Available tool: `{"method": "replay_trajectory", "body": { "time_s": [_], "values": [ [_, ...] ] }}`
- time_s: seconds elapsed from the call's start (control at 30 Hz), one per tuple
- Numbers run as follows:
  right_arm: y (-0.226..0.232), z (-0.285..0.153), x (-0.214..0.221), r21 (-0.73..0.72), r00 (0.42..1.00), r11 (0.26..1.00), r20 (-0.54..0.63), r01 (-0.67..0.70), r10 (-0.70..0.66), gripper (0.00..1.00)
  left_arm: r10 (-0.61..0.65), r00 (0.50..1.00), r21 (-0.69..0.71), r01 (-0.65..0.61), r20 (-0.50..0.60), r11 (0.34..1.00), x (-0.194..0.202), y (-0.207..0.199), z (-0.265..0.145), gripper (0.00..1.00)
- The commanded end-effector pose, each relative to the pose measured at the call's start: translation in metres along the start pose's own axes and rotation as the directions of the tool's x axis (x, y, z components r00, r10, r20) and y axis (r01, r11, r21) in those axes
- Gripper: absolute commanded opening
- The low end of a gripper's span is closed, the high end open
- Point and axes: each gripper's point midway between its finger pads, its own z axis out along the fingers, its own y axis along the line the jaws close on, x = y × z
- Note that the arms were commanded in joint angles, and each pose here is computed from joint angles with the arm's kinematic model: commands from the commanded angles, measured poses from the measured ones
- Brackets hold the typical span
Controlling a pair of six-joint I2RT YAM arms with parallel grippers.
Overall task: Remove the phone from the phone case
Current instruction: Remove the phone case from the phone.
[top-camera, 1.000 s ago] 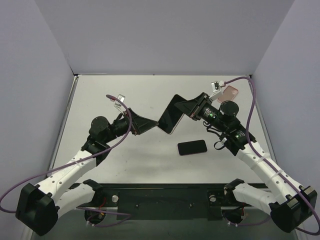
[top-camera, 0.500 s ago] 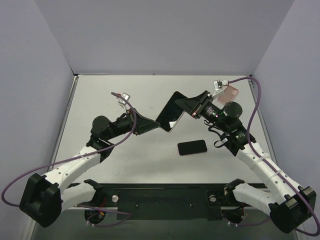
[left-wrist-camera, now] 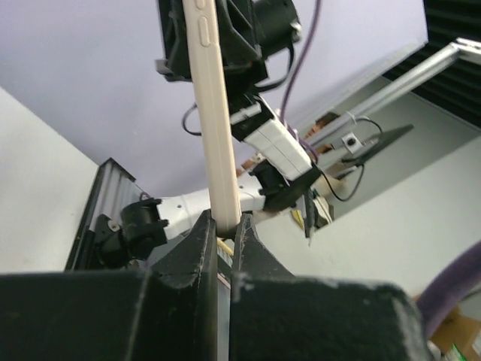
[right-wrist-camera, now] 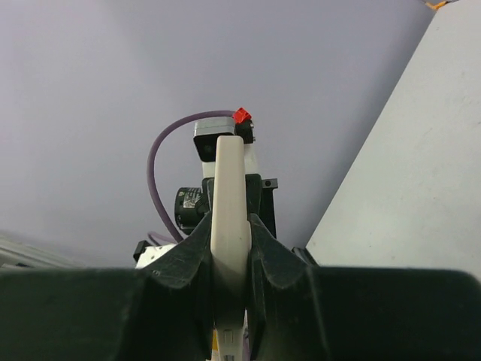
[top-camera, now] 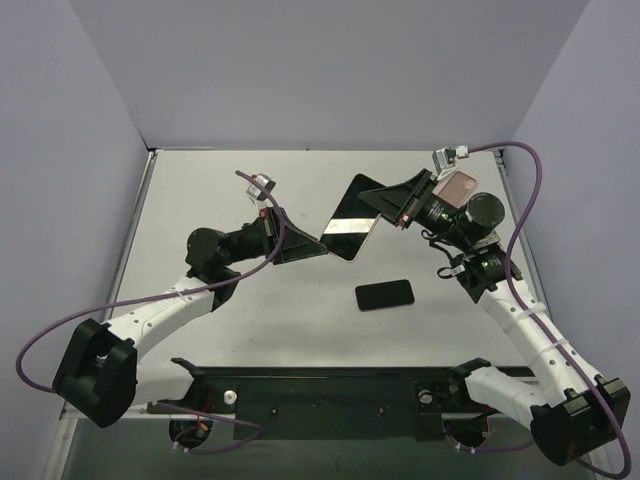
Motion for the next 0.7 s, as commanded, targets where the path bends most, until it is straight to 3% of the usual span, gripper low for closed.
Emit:
{"method": "replay_trajectory", "body": {
  "time_s": [0.0,0.2,0.33,0.37,0.4,0.43,0.47,0.57,0.6,0.63,0.67],
  "values": [
    [0.036,0.006,-0.007,-0.08,0.998,0.996,-0.055,-0.044,0.04,0.0,0.539,0.841,0.508,-0.441,-0.055,0.74,0.048,-0.133,-0.01,0.0],
    [0.036,0.02,0.007,-0.104,0.989,0.99,-0.127,-0.093,0.079,0.0,0.541,0.838,0.558,-0.417,-0.07,0.718,0.061,-0.139,0.001,0.0],
    [0.062,0.024,0.019,-0.228,0.985,0.967,-0.153,-0.113,0.079,0.0,0.488,0.869,0.499,-0.388,-0.082,0.775,0.051,-0.124,0.013,0.0],
    [0.065,0.024,0.02,-0.239,0.986,0.964,-0.149,-0.115,0.081,0.0,0.45,0.886,0.451,-0.357,-0.114,0.818,0.049,-0.112,0.018,0.0],
    [0.066,0.024,0.019,-0.248,0.985,0.96,-0.144,-0.127,0.093,0.0,0.471,0.876,0.433,-0.386,-0.105,0.815,0.047,-0.106,0.021,0.0],
    [0.069,0.024,0.016,-0.265,0.987,0.955,-0.129,-0.132,0.101,0.0,0.415,0.897,0.361,-0.34,-0.152,0.868,0.047,-0.091,0.025,0.0],
    [0.076,0.022,0.014,-0.297,0.985,0.943,-0.124,-0.15,0.117,0.0,0.456,0.881,0.323,-0.398,-0.125,0.859,0.042,-0.08,0.029,0.0],
    [0.071,0.021,0.012,-0.279,0.988,0.951,-0.105,-0.136,0.11,0.0,0.475,0.86,0.103,-0.464,-0.186,0.88,0.039,-0.036,0.028,0.0],
    [0.059,0.022,0.012,-0.23,0.991,0.966,-0.09,-0.119,0.101,0.0,0.464,0.863,0.075,-0.458,-0.201,0.886,0.041,-0.031,0.025,0.05],
    [0.059,0.019,0.006,-0.221,0.994,0.97,-0.069,-0.096,0.083,0.0,0.48,0.855,0.093,-0.471,-0.199,0.877,0.047,-0.035,0.019,0.22],
    [0.05,0.019,0.005,-0.176,0.996,0.982,-0.063,-0.072,0.062,0.0,0.505,0.842,0.13,-0.488,-0.191,0.863,0.051,-0.048,0.013,0.31]
  ]
}}
